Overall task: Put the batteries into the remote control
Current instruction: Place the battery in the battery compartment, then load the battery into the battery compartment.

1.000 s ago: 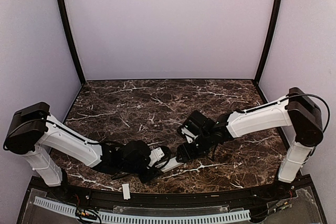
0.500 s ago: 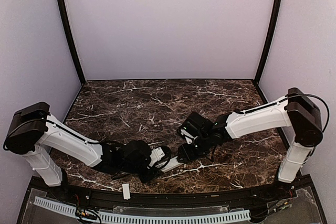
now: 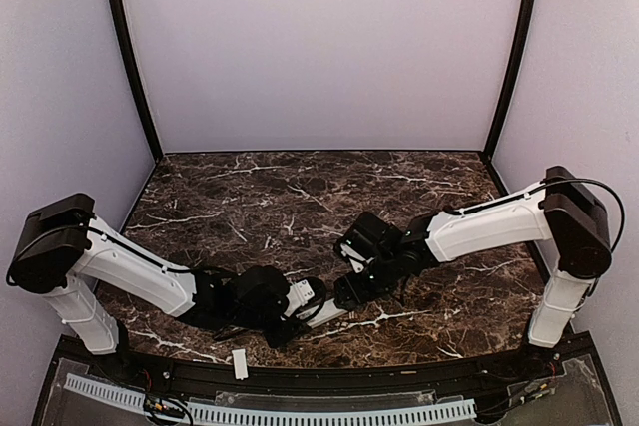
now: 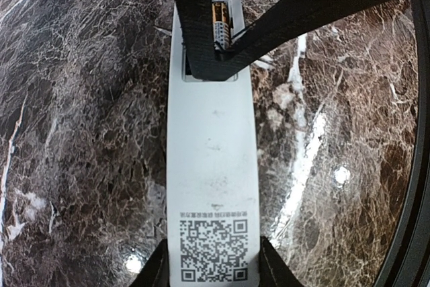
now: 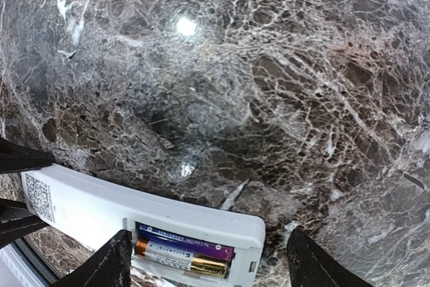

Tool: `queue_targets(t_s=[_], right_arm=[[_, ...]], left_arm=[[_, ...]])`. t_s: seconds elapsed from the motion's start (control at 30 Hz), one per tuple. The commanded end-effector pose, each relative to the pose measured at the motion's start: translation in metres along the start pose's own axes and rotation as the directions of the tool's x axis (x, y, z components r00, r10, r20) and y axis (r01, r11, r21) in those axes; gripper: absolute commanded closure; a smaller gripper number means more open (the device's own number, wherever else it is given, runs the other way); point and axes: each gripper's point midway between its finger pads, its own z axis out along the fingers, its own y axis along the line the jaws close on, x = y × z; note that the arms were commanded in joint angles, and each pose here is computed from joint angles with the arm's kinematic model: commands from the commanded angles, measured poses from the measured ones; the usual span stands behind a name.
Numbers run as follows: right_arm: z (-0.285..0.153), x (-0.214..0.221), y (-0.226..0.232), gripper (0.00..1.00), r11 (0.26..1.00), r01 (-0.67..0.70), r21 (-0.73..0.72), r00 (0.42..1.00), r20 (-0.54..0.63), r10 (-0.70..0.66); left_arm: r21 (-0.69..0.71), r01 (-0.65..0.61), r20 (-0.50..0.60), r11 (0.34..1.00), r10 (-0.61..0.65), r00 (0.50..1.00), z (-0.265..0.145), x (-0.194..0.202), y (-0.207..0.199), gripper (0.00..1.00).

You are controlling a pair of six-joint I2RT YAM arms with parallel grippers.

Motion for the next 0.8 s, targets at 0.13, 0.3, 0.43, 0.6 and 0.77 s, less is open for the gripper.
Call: queue_targets(t_s=[0.13, 0.3, 0.43, 0.6, 0.77], right_arm=[[-0.043, -0.026, 0.017, 0.19, 0.993, 0.091, -0.072, 0.990, 0.116, -0.082], [-0.106, -0.070, 0.009, 0.15, 0.991, 0.088, -0.105, 0.930, 0.365, -0.044], [-0.158, -0.097, -0.016, 0.08, 0.978, -0.008, -0.209, 0.796, 0.590, 0.132], [-0.174, -0.092, -0.004, 0.24, 0.914, 0.104, -0.393, 0.749, 0.635, 0.188], [-0.115, -0.057, 0.024, 1.00, 0.879, 0.156, -0.451, 0.936, 0.351, 0.014]], left_arm=[[0.020, -0.025, -0.113, 0.999, 0.027, 0.993, 0.004, 0.029, -0.003, 0.72], [0.030, -0.034, -0.110, 0.999, 0.037, 0.993, 0.004, 0.029, -0.004, 0.70], [0.030, -0.037, -0.109, 0.999, 0.040, 0.993, 0.004, 0.029, -0.005, 0.69], [0.025, -0.036, -0.117, 0.999, 0.039, 0.992, 0.005, 0.028, -0.004, 0.68], [0.027, -0.038, -0.121, 0.999, 0.041, 0.992, 0.007, 0.027, -0.005, 0.67]])
